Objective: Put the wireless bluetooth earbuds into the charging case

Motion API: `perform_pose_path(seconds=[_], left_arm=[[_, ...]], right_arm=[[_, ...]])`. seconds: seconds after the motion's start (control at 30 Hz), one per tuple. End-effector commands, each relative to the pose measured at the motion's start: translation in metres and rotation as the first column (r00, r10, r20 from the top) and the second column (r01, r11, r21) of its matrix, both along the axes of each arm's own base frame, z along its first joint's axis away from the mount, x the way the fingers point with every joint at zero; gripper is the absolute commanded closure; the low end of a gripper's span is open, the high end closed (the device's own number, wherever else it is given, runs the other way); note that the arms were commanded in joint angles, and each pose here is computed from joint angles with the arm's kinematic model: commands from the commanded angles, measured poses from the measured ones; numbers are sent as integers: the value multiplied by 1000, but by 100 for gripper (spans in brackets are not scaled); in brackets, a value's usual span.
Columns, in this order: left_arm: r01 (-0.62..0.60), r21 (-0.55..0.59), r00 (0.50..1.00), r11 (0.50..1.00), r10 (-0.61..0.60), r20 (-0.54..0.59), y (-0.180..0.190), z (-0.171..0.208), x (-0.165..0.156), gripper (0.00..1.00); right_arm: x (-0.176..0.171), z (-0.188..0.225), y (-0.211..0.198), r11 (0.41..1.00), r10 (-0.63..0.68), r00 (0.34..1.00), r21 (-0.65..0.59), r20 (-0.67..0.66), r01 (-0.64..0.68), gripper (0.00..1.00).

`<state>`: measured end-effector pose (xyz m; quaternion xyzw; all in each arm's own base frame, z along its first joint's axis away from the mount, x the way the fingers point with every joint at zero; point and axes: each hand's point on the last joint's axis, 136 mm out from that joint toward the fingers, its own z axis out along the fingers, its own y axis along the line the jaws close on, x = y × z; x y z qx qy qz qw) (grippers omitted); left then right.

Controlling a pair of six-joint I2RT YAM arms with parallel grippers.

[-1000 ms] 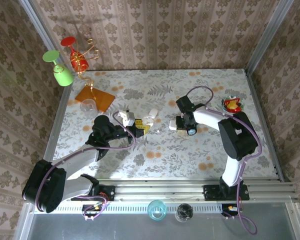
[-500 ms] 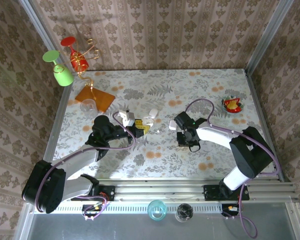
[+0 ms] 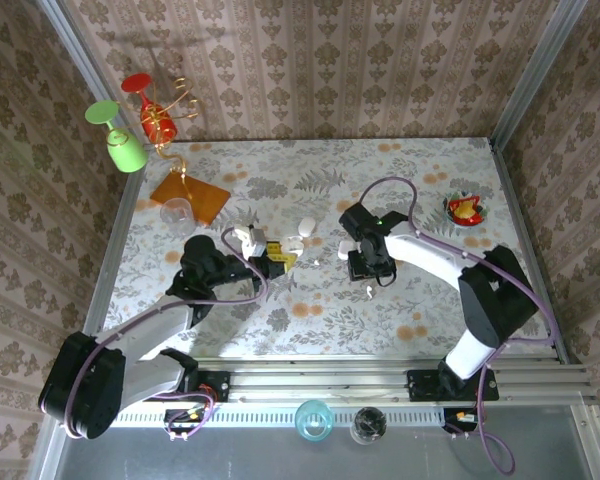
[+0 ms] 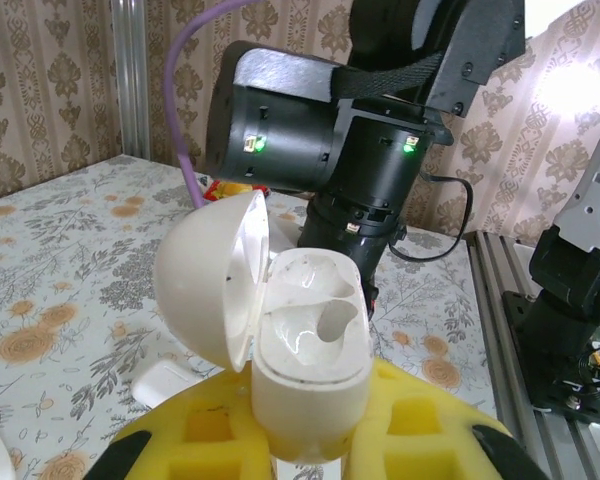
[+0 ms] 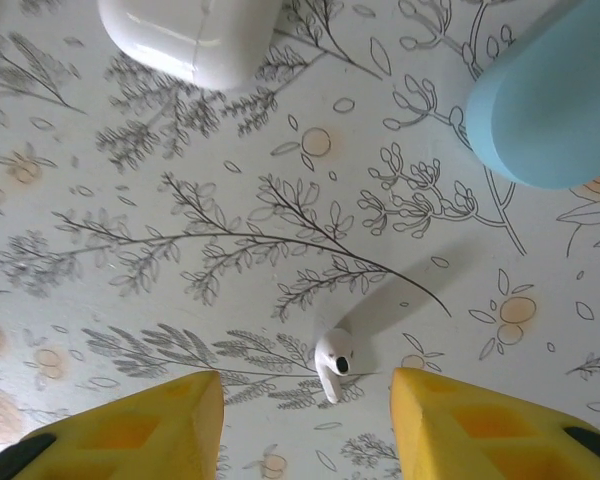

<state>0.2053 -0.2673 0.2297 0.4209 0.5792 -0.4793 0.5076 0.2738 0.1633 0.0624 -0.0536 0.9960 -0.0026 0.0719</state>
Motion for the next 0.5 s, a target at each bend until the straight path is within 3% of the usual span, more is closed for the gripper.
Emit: perform_pose_path(seconds=[0.0, 0.47], left_arm=[[-15, 1, 999, 1000, 15, 37, 3, 2, 0, 90], [-26, 22, 999, 999, 25, 45, 6, -4, -3, 90]], right_arm=[[-24, -3, -20, 986, 76, 987, -134, -143, -95, 50], [-21, -32, -8, 974, 137, 954, -141, -266, -180, 61]])
